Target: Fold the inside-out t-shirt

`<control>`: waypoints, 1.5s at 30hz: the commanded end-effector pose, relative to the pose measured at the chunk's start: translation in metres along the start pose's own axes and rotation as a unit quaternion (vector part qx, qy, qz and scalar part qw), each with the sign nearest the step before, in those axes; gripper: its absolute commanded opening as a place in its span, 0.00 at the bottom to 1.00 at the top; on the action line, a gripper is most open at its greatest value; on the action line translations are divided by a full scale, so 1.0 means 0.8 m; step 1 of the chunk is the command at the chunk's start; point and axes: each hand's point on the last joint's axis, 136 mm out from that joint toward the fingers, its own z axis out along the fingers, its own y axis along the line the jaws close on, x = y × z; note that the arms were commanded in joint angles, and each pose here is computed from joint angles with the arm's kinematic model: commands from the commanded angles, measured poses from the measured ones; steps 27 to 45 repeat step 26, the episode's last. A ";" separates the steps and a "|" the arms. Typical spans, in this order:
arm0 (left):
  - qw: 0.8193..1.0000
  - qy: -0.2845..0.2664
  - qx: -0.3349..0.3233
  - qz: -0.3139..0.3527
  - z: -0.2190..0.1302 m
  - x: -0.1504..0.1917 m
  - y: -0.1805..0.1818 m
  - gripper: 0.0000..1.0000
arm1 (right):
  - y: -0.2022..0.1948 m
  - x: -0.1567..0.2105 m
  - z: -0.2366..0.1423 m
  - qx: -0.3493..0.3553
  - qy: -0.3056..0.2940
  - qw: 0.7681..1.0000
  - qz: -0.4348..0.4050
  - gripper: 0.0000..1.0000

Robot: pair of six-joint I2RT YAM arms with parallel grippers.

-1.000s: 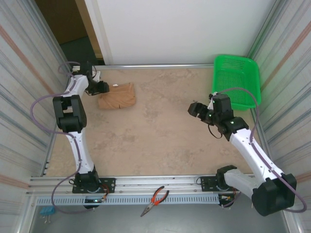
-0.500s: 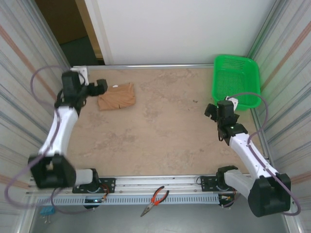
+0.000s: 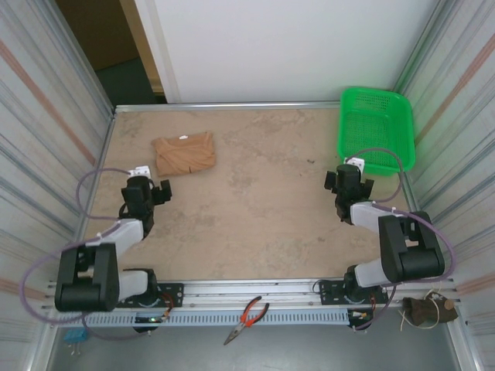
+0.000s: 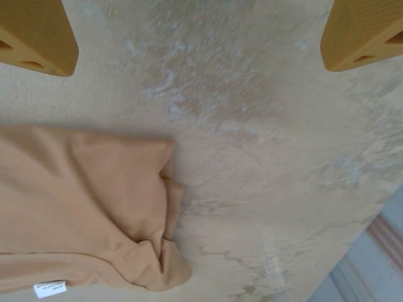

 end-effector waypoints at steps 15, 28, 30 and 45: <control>0.992 -0.071 0.095 0.041 0.034 -0.031 -0.051 0.99 | 0.016 -0.013 0.021 -0.141 -0.058 0.988 0.032 0.99; 0.992 -0.069 0.094 0.040 0.035 -0.031 -0.051 0.99 | 0.017 -0.014 0.021 -0.140 -0.059 0.988 0.029 0.99; 0.992 -0.069 0.094 0.040 0.035 -0.031 -0.051 0.99 | 0.017 -0.014 0.021 -0.140 -0.059 0.988 0.029 0.99; 0.992 -0.069 0.094 0.040 0.035 -0.031 -0.051 0.99 | 0.017 -0.014 0.021 -0.140 -0.059 0.988 0.029 0.99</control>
